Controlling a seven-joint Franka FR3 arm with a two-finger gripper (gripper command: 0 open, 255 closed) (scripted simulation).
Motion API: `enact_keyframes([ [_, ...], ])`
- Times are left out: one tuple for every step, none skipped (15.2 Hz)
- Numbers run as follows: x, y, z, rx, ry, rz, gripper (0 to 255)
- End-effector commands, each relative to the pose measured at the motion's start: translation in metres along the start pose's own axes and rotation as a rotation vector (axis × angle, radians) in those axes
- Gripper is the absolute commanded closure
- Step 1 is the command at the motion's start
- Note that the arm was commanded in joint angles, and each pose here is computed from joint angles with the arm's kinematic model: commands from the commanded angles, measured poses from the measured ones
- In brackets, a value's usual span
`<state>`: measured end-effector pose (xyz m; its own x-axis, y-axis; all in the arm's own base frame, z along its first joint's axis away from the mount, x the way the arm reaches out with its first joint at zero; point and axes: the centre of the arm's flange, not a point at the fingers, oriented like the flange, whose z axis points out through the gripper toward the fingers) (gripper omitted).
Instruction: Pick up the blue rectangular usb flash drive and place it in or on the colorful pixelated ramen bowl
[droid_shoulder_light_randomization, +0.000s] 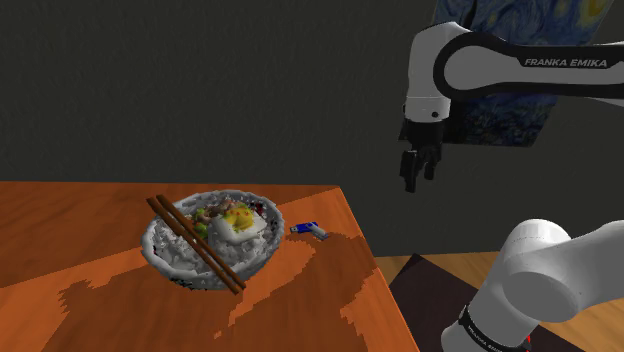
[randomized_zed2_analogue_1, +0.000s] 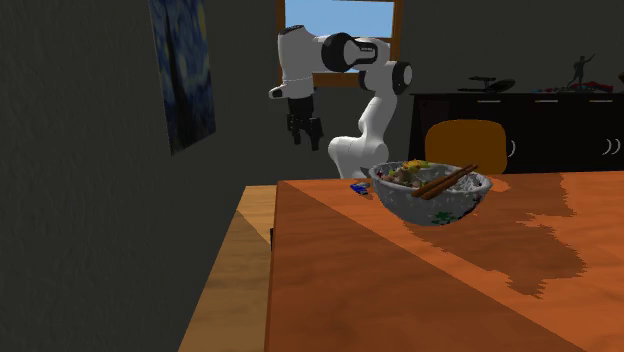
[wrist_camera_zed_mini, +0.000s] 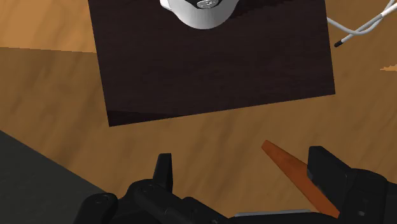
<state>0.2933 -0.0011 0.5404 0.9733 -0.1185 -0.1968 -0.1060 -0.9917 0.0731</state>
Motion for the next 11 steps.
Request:
enact_keyframes([
  [0.0,0.0,0.0,0.0,0.0,0.0,0],
  [0.001,-0.012,0.0,0.004,0.01,0.003,0],
  [0.002,-0.025,-0.001,0.007,0.02,0.006,0],
  [0.003,-0.037,-0.001,0.011,0.03,0.009,0],
  [0.004,-0.05,-0.002,0.014,0.04,0.013,0],
  [0.005,-0.062,-0.003,0.018,0.05,0.016,0],
  [0.006,-0.074,-0.003,0.021,0.06,0.019,0],
  [0.007,-0.087,-0.004,0.025,0.07,0.022,0],
  [0.008,-0.099,-0.005,0.029,0.08,0.025,0],
  [0.009,-0.112,-0.006,0.032,0.089,0.028,0],
  [0.01,-0.124,-0.006,0.036,0.099,0.031,0],
])
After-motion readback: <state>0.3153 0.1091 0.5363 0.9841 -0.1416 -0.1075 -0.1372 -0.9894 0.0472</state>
